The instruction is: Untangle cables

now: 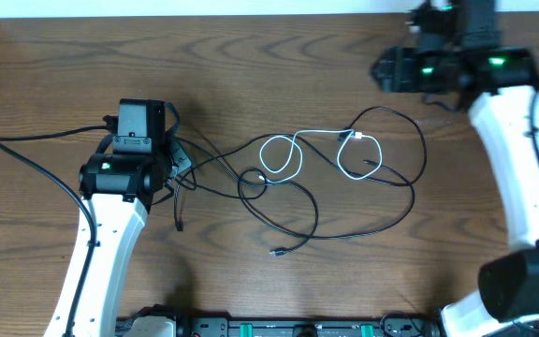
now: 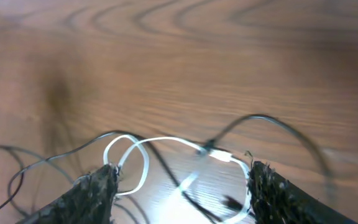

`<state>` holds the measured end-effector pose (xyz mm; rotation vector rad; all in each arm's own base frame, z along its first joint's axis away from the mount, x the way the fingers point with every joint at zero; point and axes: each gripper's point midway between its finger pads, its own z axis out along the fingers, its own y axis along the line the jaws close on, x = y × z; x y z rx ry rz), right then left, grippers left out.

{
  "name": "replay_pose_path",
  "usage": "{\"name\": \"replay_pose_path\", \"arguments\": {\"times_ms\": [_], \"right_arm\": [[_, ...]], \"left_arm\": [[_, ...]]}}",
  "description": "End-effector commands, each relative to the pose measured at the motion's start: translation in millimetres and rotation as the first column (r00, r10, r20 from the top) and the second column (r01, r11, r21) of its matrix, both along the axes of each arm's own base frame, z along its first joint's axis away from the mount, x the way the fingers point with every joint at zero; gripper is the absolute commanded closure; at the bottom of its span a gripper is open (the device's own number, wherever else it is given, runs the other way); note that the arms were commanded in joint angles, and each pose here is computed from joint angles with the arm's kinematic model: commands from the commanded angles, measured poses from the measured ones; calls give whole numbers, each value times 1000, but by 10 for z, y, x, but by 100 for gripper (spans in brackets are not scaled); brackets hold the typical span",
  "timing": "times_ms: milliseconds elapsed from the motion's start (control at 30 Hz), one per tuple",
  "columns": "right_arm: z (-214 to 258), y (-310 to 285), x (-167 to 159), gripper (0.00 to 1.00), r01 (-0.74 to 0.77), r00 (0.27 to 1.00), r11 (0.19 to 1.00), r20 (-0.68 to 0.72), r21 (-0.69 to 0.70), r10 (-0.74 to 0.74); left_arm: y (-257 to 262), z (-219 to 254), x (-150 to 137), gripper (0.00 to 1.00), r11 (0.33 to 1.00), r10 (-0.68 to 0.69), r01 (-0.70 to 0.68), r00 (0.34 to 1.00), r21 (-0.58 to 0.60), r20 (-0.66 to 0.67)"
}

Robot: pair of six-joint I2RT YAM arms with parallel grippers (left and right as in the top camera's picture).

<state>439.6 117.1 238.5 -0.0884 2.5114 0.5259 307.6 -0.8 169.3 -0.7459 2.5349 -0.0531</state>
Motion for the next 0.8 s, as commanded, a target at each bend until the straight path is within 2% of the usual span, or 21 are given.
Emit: {"name": "replay_pose_path", "arguments": {"times_ms": [0,200,400,767], "right_arm": [[-344,438,-13,36,-70,994,997,-80,23,71],[-752,941,-112,41,-112,976,993,-185,39,117],[-1195,1270,-278,50,-77,940,996,-330,44,87],[-1843,1537,-540,53,-88,878,996,-475,-30,63]], "left_arm": [[26,14,10,93,1000,13,-13,1000,3,1],[27,7,-4,93,1000,13,-13,1000,4,-5],[27,5,-8,93,1000,13,-13,1000,4,-7],[29,-7,-31,92,1000,13,-12,1000,5,-17]]}}
